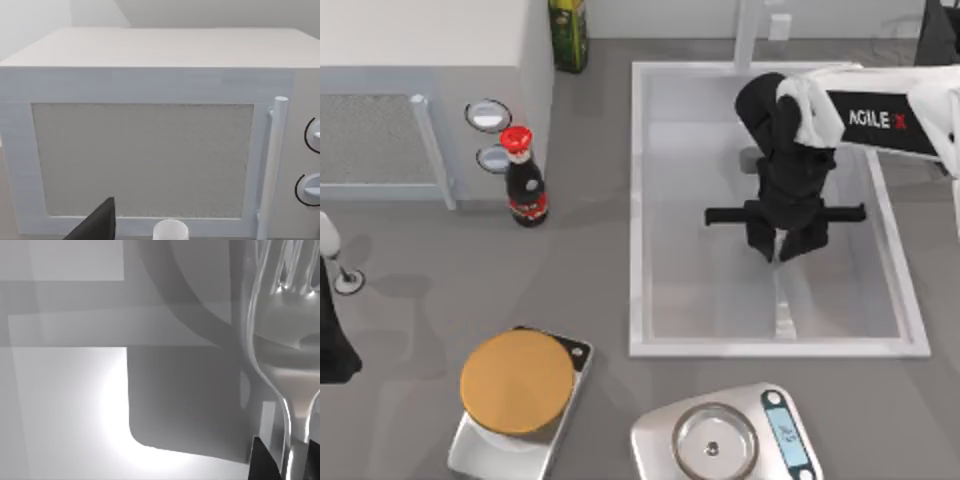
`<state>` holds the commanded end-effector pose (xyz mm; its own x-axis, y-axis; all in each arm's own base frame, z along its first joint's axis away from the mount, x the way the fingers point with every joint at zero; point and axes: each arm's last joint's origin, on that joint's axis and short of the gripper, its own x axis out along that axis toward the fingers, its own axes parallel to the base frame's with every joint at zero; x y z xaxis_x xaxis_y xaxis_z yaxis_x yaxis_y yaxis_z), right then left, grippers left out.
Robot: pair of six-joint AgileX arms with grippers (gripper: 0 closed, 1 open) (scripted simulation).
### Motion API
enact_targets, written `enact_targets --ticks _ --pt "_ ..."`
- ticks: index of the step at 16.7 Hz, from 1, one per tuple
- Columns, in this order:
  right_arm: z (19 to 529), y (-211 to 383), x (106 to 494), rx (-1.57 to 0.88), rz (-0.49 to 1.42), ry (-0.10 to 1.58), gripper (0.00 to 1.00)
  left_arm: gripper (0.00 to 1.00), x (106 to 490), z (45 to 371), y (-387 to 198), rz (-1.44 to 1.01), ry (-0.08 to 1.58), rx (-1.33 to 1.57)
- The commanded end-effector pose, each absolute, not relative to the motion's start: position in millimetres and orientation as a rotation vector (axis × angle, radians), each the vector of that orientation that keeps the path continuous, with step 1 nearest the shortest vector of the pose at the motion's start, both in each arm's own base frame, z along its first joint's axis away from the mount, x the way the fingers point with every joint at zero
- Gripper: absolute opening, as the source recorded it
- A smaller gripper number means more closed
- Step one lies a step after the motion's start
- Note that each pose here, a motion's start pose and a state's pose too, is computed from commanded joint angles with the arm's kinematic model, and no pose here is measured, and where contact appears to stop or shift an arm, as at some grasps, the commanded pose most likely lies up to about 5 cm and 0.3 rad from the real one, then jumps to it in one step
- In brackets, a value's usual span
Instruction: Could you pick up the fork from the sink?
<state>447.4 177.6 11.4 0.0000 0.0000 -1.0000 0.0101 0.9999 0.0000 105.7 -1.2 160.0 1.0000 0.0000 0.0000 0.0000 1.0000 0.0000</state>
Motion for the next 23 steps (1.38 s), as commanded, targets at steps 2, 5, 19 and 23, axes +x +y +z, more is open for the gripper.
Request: enact_targets --ticks 2,5,19,23 --pt "34.6 177.0 452.2 0.003 -0.003 1.526 0.0 1.0 105.7 160.0 -1.2 0.0 0.0 0.0" --pt "46.7 178.6 455.4 0.004 -0.001 1.522 0.0 1.0 105.7 160.0 -1.2 0.0 0.0 0.0" --pt "183.3 177.8 452.2 0.003 -0.003 1.527 0.0 1.0 105.7 160.0 -1.2 0.0 0.0 0.0" --pt "196.9 159.6 446.6 0.002 -0.003 1.526 0.0 1.0 105.7 160.0 -1.2 0.0 0.0 0.0"
